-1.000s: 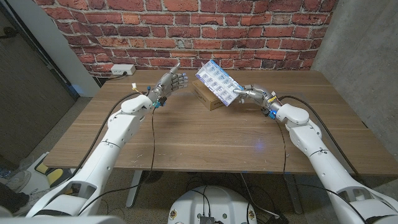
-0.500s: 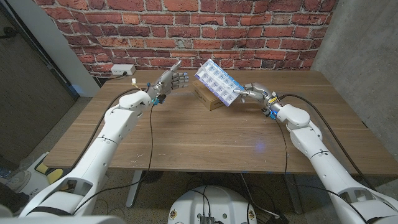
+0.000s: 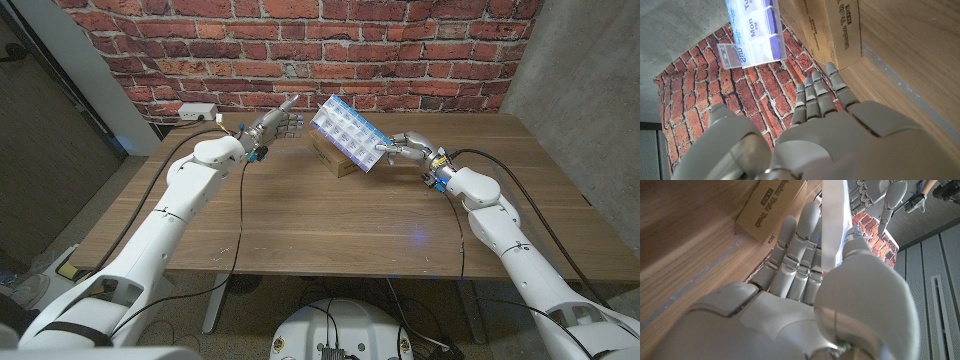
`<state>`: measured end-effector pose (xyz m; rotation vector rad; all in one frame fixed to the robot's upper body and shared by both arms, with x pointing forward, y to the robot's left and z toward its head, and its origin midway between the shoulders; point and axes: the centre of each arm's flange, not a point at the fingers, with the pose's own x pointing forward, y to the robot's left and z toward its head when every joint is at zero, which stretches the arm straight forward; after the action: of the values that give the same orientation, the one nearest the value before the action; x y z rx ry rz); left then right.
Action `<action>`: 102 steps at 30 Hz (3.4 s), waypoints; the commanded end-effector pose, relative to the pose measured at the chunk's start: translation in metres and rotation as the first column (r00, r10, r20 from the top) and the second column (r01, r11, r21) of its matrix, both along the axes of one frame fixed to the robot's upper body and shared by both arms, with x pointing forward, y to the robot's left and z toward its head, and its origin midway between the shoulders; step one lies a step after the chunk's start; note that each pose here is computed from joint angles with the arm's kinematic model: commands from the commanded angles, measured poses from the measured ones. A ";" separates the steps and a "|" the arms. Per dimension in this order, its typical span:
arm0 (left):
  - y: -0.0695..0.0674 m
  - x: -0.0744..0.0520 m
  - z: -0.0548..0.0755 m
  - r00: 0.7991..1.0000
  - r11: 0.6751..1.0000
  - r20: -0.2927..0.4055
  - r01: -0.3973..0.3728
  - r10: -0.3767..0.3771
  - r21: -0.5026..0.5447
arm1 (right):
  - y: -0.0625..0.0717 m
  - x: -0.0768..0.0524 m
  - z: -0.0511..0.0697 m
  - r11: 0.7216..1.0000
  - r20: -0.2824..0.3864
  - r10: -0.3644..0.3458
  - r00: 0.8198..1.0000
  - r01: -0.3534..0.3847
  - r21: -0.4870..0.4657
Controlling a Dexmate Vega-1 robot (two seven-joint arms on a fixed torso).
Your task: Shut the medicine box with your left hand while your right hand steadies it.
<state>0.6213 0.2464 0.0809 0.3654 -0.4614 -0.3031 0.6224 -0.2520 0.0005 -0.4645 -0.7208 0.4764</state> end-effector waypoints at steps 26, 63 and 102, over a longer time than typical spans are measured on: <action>-0.027 -0.004 0.044 0.998 0.966 -0.052 0.048 -0.036 0.252 | 0.000 -0.011 -0.005 0.999 0.044 0.015 0.999 -0.013 -0.030; -0.046 -0.021 0.058 0.994 0.909 -0.094 0.093 -0.060 0.407 | -0.005 -0.018 -0.005 0.999 0.083 -0.024 0.996 0.021 0.041; -0.057 -0.028 0.057 0.977 0.875 -0.083 0.213 -0.197 0.434 | -0.035 -0.023 -0.005 0.970 0.090 -0.129 0.988 0.107 0.218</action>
<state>0.5962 0.1925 0.1367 0.7371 -0.3703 -0.6298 0.6017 -0.2813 -0.0014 -0.3501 -0.8274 0.2887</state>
